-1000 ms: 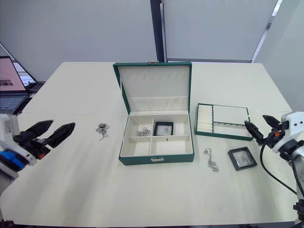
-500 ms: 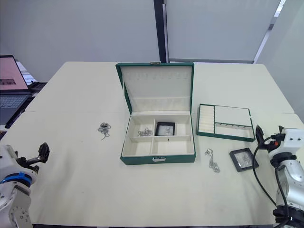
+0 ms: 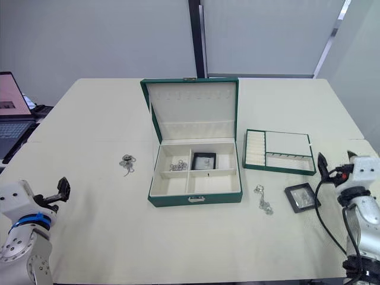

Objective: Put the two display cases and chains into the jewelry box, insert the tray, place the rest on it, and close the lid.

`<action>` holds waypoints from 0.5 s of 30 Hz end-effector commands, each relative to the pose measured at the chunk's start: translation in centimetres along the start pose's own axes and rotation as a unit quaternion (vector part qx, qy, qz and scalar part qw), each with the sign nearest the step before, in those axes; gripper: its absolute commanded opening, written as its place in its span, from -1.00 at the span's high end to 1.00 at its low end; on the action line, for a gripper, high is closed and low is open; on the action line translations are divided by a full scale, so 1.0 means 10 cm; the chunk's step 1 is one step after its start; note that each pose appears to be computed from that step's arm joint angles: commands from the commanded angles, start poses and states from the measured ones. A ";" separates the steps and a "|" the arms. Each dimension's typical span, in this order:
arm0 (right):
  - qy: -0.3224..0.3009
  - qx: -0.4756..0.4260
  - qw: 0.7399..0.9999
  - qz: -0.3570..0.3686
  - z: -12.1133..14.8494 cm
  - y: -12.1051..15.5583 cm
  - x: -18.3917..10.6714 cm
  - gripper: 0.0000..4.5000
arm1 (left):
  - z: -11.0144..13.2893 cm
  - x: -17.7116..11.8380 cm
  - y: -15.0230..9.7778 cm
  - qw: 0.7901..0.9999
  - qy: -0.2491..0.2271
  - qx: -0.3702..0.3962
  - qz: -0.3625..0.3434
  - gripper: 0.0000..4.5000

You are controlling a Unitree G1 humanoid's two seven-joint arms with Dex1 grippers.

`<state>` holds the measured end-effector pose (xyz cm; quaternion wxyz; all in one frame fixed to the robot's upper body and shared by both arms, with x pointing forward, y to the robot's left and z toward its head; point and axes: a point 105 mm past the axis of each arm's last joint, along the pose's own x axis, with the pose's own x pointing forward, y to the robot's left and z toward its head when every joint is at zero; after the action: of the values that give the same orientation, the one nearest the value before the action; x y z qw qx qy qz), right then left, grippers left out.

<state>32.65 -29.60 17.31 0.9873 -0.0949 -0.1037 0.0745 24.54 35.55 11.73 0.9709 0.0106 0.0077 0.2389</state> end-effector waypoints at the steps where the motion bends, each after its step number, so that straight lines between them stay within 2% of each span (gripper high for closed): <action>1: -0.078 -0.010 0.981 0.175 0.74 0.58 0.28 -1.00 | 0.06 -0.07 -0.30 1.000 -0.010 -0.011 -0.025 -0.99; 4: -0.091 -0.011 0.951 0.294 1.02 1.00 0.37 -1.00 | 0.05 -0.08 -0.62 0.998 -0.005 -0.030 -0.058 -0.99; 9: -0.068 -0.002 0.876 0.477 1.15 1.65 0.27 -1.00 | 0.13 -0.03 -1.08 0.995 -0.016 -0.044 -0.090 -0.99; 12: -0.055 0.010 0.846 0.531 1.15 1.84 0.23 -1.00 | 0.16 0.01 -1.30 0.992 -0.021 -0.021 -0.121 -0.99; 15: -0.053 0.006 0.833 0.550 1.16 1.97 0.25 -1.00 | 0.13 0.09 -1.39 0.990 -0.014 0.007 -0.140 -0.99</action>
<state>30.50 -8.65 23.96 0.7884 -0.1175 -0.0695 0.5998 31.47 23.29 12.29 0.9948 -0.0080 0.0016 0.1017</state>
